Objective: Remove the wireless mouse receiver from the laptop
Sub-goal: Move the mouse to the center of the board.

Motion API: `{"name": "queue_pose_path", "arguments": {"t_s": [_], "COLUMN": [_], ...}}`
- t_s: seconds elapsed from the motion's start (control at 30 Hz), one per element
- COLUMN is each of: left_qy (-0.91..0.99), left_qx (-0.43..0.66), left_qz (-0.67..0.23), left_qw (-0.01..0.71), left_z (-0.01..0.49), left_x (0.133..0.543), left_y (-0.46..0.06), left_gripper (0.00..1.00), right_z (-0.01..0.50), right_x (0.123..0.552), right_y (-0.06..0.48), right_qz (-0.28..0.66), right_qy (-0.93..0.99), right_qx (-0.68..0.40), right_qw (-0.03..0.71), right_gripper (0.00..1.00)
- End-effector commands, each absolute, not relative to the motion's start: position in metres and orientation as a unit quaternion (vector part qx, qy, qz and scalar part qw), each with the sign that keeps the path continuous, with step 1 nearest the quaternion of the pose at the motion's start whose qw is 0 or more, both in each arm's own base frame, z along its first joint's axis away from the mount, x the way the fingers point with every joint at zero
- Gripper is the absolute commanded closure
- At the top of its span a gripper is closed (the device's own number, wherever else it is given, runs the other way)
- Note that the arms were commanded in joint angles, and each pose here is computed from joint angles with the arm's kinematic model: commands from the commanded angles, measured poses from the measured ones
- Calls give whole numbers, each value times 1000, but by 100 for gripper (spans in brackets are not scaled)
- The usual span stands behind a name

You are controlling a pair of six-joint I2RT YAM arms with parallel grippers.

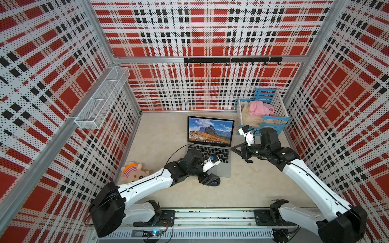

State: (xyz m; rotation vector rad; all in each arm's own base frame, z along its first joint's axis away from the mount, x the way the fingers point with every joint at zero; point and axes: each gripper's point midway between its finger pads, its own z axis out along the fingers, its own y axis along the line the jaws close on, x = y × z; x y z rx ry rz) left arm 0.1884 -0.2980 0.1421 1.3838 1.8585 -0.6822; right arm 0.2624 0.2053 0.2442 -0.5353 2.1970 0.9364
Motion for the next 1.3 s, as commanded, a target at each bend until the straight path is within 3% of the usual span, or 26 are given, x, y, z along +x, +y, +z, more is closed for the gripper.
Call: {"name": "queue_pose_path", "arguments": {"t_s": [0.0, 0.17, 0.2, 0.23, 1.07, 1.27], "left_qy": [675, 656, 654, 655, 660, 659], "left_qx": [604, 640, 647, 651, 703, 707], "left_qz": [-198, -181, -177, -173, -135, -142], "left_qw": [375, 357, 349, 342, 227, 214], "left_z": [133, 113, 108, 103, 30, 24], "left_x": [186, 174, 172, 172, 182, 186], "left_y": [-283, -286, -288, -289, -299, -306], "left_gripper": [27, 19, 14, 0, 0, 15], "right_z": [256, 255, 256, 256, 260, 258], "right_x": [263, 262, 261, 261, 267, 267], "right_y": [205, 210, 210, 211, 218, 217], "right_qz": [355, 367, 369, 371, 389, 388], "right_qy": [826, 821, 820, 819, 806, 807], "right_qx": [-224, -231, -232, -233, -236, -233], "right_qw": [376, 372, 371, 371, 379, 379], "right_gripper": [100, 100, 100, 100, 100, 100]}}
